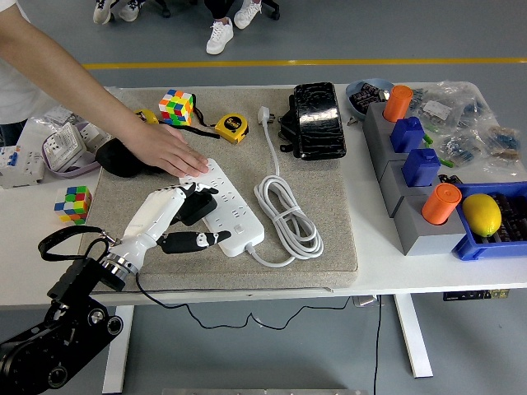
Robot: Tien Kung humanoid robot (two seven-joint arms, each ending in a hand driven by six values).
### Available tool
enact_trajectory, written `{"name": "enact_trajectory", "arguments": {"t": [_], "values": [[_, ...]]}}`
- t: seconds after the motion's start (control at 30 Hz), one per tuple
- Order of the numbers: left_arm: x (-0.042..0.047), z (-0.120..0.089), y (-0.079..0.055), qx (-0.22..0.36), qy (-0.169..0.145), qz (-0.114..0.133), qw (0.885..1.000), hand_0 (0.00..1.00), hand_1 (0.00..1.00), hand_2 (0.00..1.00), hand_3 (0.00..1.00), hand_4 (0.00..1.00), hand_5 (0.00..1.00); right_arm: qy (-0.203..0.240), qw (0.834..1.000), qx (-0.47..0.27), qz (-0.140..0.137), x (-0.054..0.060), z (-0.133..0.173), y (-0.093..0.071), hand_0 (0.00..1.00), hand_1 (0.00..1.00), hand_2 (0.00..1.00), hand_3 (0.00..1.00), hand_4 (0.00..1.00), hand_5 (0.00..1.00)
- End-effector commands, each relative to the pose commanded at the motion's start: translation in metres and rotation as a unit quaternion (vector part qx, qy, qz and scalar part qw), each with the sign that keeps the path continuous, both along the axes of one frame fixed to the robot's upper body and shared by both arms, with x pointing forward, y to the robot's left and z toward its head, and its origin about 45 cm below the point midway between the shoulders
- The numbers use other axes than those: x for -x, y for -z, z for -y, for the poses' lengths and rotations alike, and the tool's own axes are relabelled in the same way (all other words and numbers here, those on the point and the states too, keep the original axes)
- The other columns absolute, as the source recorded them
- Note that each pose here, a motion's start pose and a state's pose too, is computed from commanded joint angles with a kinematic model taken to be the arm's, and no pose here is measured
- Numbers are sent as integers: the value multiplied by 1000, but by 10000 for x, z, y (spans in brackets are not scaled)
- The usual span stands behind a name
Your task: Put the plug near the board,insert it into the board,press the button,pull the plug out
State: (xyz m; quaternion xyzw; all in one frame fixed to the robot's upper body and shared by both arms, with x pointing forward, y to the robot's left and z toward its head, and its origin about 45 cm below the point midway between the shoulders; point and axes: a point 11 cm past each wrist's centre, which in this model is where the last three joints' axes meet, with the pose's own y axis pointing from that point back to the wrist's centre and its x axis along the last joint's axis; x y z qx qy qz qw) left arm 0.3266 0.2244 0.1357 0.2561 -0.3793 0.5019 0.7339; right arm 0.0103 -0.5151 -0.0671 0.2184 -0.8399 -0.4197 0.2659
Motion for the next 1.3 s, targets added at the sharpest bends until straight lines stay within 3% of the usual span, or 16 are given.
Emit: {"name": "enact_trajectory", "arguments": {"t": [0.47, 0.6, 0.8, 0.83, 0.9, 1.0, 1.03, 1.2, 1.23, 1.3], "values": [[-29, 97, -79, 8, 14, 4, 1000, 634, 694, 720, 708, 986, 593, 2, 1000, 1, 2, -8, 4, -3, 548, 621, 563, 513, 858, 386], [-29, 85, -174, 19, 13, 15, 1000, 634, 694, 720, 708, 986, 593, 2, 1000, 1, 2, -7, 1, -1, 548, 621, 563, 513, 858, 386], [13, 193, -419, 54, 30, 25, 998, 631, 694, 722, 708, 987, 596, 1, 1000, 1, 1, -4, 0, -1, 548, 621, 562, 513, 858, 387], [21, 218, -451, 59, 34, 22, 997, 417, 536, 595, 706, 990, 599, 1, 1000, 1, 1, -8, 0, -1, 548, 620, 562, 512, 858, 386], [40, 271, -498, 68, 40, 6, 997, 417, 536, 595, 706, 990, 599, 1, 1000, 0, 2, -9, -3, 0, 548, 620, 562, 512, 858, 386], [93, 384, -565, 69, 56, -37, 995, 417, 536, 595, 706, 990, 599, 1, 1000, 0, 2, -5, -7, 3, 548, 620, 562, 512, 858, 386], [119, 433, -582, 61, 64, -56, 995, 204, 233, 358, 711, 912, 384, 2, 1000, 0, 1, -2, -7, 4, 548, 620, 562, 512, 857, 386], [227, 593, -598, 3, 89, -130, 988, 204, 233, 358, 711, 912, 384, 1, 1000, -1, 0, 7, -5, 3, 548, 620, 562, 512, 857, 386], [243, 610, -578, -10, 91, -145, 985, 103, 107, 221, 865, 722, 117, 1, 1000, -1, 0, 8, -5, 3, 549, 621, 562, 512, 858, 386], [267, 619, -513, -39, 88, -175, 980, 103, 107, 221, 865, 722, 117, 0, 1000, -1, 0, 9, -5, 3, 549, 621, 562, 512, 858, 386]]}}
